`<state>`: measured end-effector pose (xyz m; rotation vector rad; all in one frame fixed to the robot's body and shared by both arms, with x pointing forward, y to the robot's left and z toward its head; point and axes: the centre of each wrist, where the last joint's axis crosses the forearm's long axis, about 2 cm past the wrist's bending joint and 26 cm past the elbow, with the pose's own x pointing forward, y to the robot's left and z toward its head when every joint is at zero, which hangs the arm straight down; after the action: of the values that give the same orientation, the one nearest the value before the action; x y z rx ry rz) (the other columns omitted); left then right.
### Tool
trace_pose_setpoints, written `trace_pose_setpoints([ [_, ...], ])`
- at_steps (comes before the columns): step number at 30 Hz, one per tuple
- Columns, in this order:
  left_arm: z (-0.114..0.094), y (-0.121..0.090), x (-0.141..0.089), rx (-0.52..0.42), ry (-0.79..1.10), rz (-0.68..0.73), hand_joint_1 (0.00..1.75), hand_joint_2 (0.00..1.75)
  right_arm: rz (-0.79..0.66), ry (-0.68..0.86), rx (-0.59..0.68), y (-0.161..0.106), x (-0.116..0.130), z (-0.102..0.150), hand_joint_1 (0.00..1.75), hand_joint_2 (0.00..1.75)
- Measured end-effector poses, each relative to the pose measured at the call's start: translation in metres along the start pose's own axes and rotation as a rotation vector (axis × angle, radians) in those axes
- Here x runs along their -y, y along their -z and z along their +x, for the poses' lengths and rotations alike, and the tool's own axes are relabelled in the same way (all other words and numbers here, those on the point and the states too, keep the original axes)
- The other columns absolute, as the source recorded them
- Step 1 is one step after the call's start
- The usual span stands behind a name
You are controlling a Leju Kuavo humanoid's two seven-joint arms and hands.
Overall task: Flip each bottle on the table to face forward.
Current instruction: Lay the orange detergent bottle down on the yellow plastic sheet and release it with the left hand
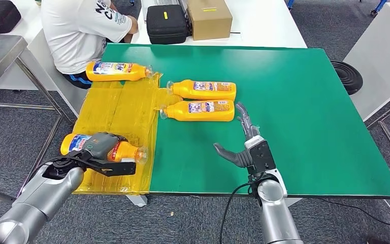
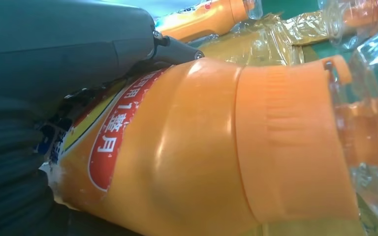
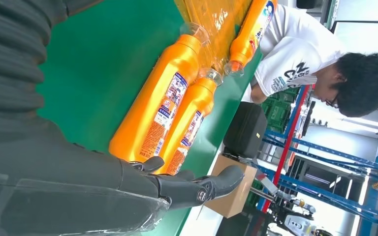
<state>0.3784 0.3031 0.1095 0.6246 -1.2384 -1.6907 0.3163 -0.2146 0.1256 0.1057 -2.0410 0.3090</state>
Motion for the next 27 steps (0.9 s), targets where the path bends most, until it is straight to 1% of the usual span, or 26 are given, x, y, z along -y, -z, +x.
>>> trace_pose_setpoints([
  [4, 0.004, 0.006, 0.000, 0.014, 0.008, -0.024, 1.75, 1.75, -0.003, -0.001, -0.001, -0.001, 0.001, 0.000, 0.00, 1.75],
  [13, 0.013, 0.028, -0.014, 0.056, 0.018, -0.101, 1.74, 1.75, -0.009, -0.001, -0.010, -0.006, 0.001, -0.001, 0.00, 1.75],
  [15, 0.013, 0.031, -0.017, 0.064, 0.016, -0.122, 1.59, 1.75, -0.009, 0.000, -0.009, -0.006, 0.001, -0.002, 0.00, 1.75],
  [16, 0.013, 0.032, -0.018, 0.068, 0.014, -0.136, 1.44, 1.75, -0.009, 0.000, -0.008, -0.006, 0.001, -0.002, 0.00, 1.75],
  [18, 0.011, 0.033, -0.021, 0.075, 0.010, -0.164, 0.85, 1.75, -0.008, 0.003, -0.008, -0.007, 0.000, -0.003, 0.00, 1.75],
  [19, 0.011, 0.034, -0.021, 0.078, 0.006, -0.177, 0.51, 1.75, -0.007, 0.004, -0.008, -0.007, 0.000, -0.004, 0.00, 1.75],
  [20, 0.010, 0.034, -0.022, 0.081, 0.002, -0.188, 0.25, 1.75, -0.007, 0.005, -0.009, -0.007, 0.000, -0.004, 0.00, 1.75],
  [21, 0.009, 0.034, -0.022, 0.084, -0.003, -0.197, 0.13, 1.75, -0.007, 0.005, -0.011, -0.008, 0.000, -0.005, 0.00, 1.75],
  [22, 0.009, 0.034, -0.022, 0.086, -0.008, -0.204, 0.07, 1.75, -0.007, 0.006, -0.012, -0.008, -0.001, -0.005, 0.00, 1.75],
  [25, 0.007, 0.035, -0.022, 0.089, -0.013, -0.216, 0.00, 1.75, -0.006, 0.008, -0.018, -0.009, -0.001, -0.006, 0.00, 1.75],
  [27, 0.006, 0.035, -0.022, 0.088, -0.015, -0.219, 0.00, 1.75, -0.006, 0.008, -0.020, -0.009, -0.001, -0.007, 0.00, 1.75],
])
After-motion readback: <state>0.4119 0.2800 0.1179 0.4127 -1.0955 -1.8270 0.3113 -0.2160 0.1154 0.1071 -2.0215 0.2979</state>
